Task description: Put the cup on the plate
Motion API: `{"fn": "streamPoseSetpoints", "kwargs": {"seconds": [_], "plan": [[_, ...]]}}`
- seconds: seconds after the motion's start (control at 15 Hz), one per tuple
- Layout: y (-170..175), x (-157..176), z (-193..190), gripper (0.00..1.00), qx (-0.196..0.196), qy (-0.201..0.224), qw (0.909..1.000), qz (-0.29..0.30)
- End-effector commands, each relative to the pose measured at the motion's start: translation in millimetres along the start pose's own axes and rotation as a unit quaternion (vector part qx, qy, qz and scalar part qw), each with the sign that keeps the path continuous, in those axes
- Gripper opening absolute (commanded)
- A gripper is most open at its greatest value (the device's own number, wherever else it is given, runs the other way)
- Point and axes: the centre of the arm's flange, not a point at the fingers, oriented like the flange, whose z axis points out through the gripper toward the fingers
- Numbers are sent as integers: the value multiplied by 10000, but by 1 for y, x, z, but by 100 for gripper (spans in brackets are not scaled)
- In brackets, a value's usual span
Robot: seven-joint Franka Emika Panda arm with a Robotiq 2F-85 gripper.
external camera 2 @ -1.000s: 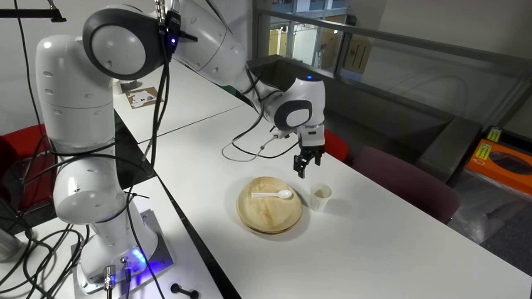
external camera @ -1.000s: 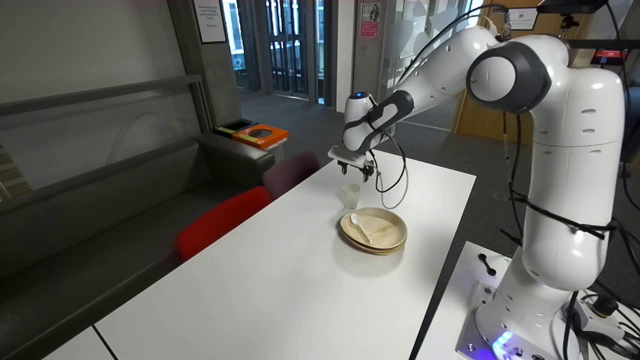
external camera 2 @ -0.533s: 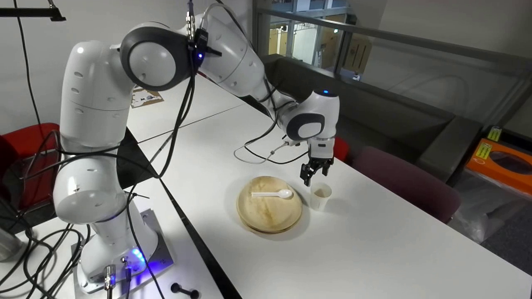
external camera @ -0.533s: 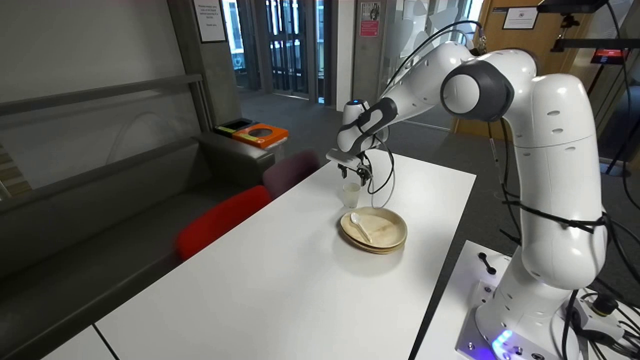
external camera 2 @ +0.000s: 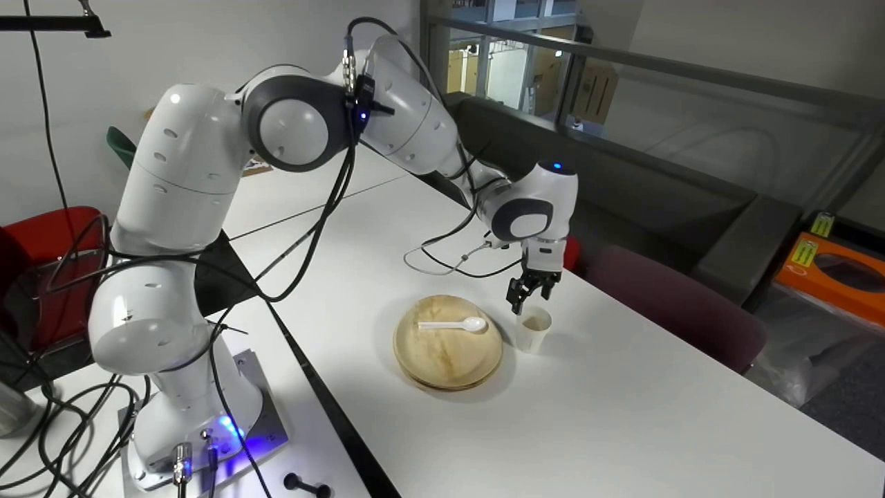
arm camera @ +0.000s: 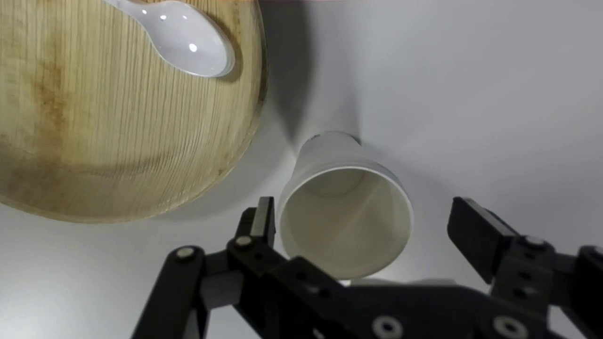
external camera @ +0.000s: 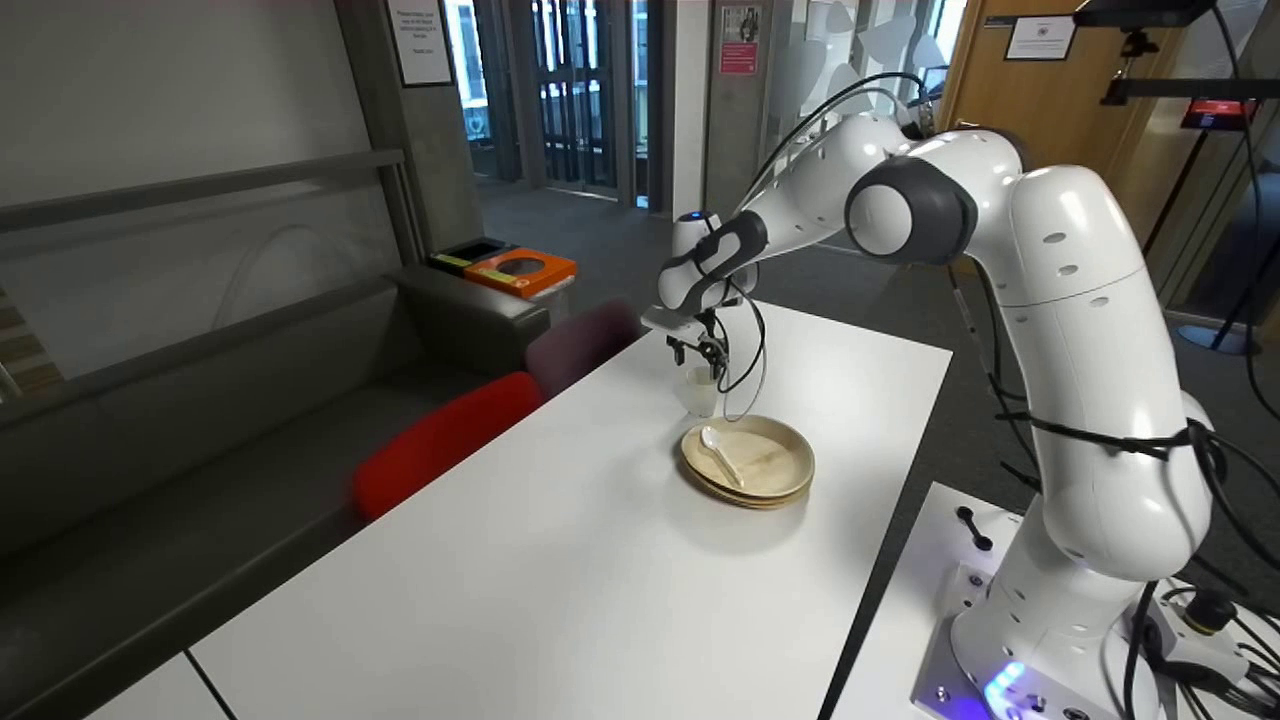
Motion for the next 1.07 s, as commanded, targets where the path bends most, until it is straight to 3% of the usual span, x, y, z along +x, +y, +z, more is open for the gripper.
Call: {"fn": "streamPoseSetpoints", "kwargs": {"seconds": [0.0, 1.0], "plan": [[-11, 6, 5, 100, -180, -115, 9997, 105], [25, 12, 4, 100, -251, -208, 9993, -161]]}}
